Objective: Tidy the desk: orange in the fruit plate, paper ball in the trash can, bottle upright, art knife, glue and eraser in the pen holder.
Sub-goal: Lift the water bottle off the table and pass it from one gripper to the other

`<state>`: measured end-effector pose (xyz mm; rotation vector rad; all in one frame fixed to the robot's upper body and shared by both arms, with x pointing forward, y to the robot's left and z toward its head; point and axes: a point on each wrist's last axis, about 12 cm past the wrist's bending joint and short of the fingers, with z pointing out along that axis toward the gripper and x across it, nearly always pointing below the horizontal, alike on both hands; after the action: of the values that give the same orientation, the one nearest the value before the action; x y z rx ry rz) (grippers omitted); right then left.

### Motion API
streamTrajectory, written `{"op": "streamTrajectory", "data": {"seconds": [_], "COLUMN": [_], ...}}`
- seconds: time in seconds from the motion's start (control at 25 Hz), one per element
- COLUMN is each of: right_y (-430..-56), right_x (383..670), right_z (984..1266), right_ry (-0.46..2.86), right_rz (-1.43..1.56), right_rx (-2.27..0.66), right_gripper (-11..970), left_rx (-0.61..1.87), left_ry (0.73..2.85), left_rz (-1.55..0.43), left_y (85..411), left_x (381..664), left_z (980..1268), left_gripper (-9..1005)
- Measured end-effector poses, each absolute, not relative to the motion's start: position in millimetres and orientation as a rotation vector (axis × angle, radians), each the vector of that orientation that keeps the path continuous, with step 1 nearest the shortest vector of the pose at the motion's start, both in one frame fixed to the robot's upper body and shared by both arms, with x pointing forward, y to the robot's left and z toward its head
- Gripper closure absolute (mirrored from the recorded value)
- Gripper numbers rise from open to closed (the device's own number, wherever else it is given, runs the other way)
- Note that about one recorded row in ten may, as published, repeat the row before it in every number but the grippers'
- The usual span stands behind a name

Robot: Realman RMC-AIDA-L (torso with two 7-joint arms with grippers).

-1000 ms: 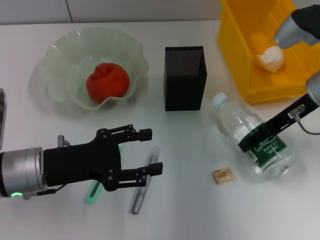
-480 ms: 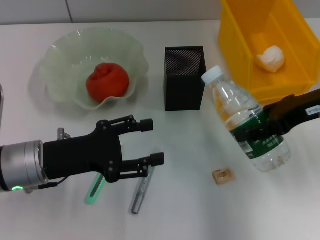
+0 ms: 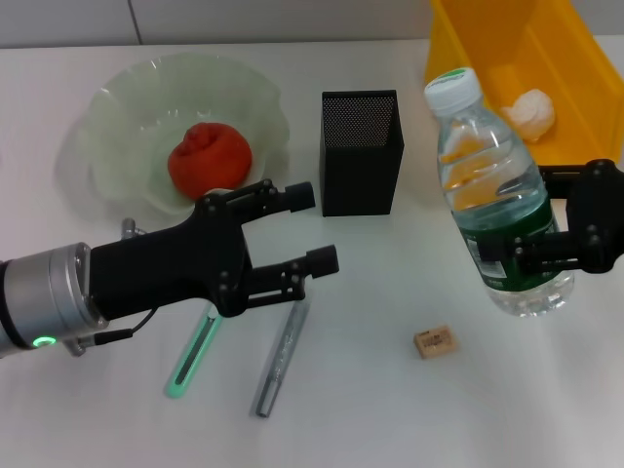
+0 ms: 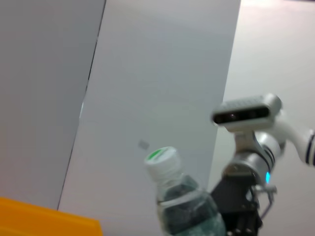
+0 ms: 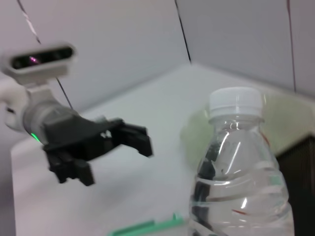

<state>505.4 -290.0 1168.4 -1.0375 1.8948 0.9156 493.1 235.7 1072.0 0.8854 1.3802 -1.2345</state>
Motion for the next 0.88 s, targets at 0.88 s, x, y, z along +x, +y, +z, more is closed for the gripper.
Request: {"op": "streamTrajectory", "data": {"seconds": [0.88], "right_y": [-289], "right_x": [490], "right_z": [1128], "right_ry": [1.434], "right_rz": [0.911], "right_rx": [-1.100], "right_gripper": [195], "left_rx": [0.799], "left_ry": [1.336], "left_rz": [-1.416], "left_y": [208], "left_x": [516], "left_z": [1092], "left_gripper": [217]}}
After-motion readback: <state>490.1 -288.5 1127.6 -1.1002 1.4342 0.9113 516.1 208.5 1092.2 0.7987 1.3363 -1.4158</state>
